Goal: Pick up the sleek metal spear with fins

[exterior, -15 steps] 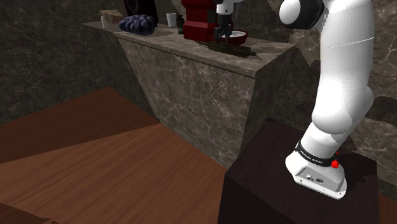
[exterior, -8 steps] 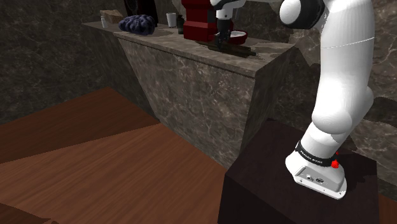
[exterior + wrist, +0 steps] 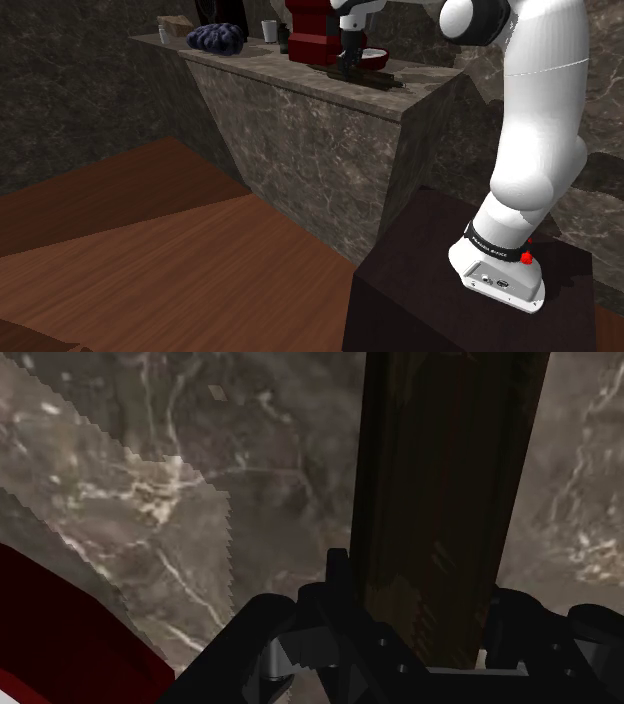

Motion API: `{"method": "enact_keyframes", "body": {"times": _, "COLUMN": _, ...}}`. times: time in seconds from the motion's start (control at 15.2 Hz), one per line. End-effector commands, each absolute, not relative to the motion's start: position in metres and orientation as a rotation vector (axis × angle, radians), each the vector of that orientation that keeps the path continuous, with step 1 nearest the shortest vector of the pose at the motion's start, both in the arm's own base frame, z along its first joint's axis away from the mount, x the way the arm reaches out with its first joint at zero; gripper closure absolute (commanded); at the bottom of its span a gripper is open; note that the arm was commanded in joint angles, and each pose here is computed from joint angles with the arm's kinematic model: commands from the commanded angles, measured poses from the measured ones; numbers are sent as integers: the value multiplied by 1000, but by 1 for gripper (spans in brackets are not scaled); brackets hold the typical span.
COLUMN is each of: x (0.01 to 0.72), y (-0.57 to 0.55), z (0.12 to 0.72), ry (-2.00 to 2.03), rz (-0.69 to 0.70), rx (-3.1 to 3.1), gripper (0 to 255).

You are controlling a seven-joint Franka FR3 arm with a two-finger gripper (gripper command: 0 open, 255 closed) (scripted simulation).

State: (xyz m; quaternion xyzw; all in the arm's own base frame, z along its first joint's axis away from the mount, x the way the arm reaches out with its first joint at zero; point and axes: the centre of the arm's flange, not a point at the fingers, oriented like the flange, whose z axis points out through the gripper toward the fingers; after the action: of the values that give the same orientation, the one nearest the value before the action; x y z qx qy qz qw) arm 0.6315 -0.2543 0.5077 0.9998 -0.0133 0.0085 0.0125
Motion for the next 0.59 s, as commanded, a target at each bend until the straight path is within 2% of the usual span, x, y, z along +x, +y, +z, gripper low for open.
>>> {"method": "enact_keyframes", "body": {"times": 0.0, "x": 631, "y": -255, "z": 508, "ry": -42, "rz": 26, "rx": 3116, "gripper": 255}}
{"method": "enact_keyframes", "body": {"times": 0.53, "x": 631, "y": -255, "z": 550, "ry": -42, "rz": 26, "rx": 3116, "gripper": 255}}
